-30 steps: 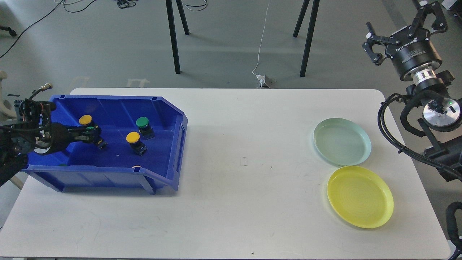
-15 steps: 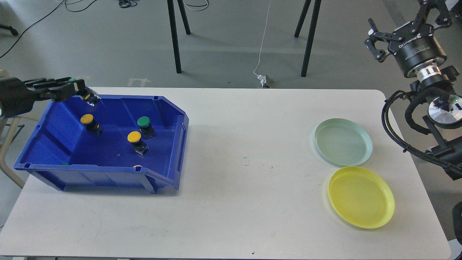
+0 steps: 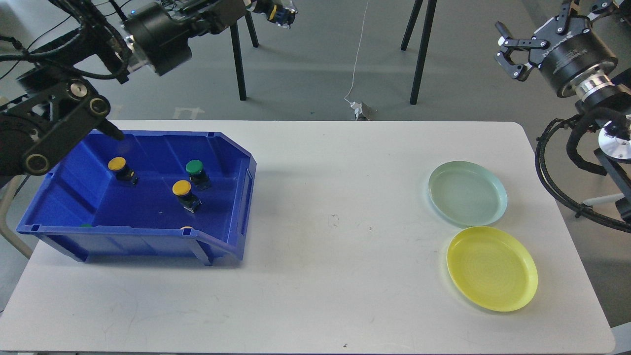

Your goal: Pass button and place on color plate

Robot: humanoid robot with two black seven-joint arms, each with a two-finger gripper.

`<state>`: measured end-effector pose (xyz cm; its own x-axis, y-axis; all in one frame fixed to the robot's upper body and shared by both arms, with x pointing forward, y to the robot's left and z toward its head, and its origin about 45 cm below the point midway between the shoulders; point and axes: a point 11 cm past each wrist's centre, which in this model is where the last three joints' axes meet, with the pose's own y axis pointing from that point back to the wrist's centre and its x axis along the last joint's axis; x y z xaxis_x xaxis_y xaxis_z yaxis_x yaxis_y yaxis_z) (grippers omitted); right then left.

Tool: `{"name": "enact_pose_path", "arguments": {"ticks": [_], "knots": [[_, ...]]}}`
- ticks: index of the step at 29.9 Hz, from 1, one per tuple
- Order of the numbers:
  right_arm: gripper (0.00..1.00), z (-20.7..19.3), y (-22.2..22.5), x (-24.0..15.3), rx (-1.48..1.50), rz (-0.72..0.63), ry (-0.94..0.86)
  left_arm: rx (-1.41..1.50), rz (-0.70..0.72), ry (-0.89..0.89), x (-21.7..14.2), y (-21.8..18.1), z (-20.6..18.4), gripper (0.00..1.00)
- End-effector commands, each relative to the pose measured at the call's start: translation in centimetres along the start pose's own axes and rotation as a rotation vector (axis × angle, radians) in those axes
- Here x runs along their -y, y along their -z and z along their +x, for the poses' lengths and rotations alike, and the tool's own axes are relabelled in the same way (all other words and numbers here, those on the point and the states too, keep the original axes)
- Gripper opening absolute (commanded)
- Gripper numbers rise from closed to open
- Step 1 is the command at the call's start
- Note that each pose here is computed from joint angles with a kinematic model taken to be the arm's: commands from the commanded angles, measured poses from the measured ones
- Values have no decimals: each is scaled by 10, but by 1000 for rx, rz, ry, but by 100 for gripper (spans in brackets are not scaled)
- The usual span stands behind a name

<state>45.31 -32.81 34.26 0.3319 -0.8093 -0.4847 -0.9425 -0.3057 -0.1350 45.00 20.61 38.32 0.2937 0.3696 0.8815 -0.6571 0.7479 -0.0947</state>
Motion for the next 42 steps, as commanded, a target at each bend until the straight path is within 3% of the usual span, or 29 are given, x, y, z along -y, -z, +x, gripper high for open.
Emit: {"name": "enact_pose_path", "arguments": {"ticks": [1, 9, 20, 29, 42], "knots": [[94, -25, -18, 1, -25, -53, 49, -34, -63, 7, 36, -27, -18, 20], [94, -67, -55, 8, -14, -116, 141, -45, -102, 29, 73, -47, -63, 18], [92, -111, -90, 19, 11, -168, 248, -79, -96, 25, 85, -50, -77, 18], [72, -127, -101, 20, -30, -165, 293, -84, -87, 27, 87, -49, -79, 18], [21, -131, -103, 20, -27, -167, 322, -85, -85, 27, 86, -48, -79, 20]]}}
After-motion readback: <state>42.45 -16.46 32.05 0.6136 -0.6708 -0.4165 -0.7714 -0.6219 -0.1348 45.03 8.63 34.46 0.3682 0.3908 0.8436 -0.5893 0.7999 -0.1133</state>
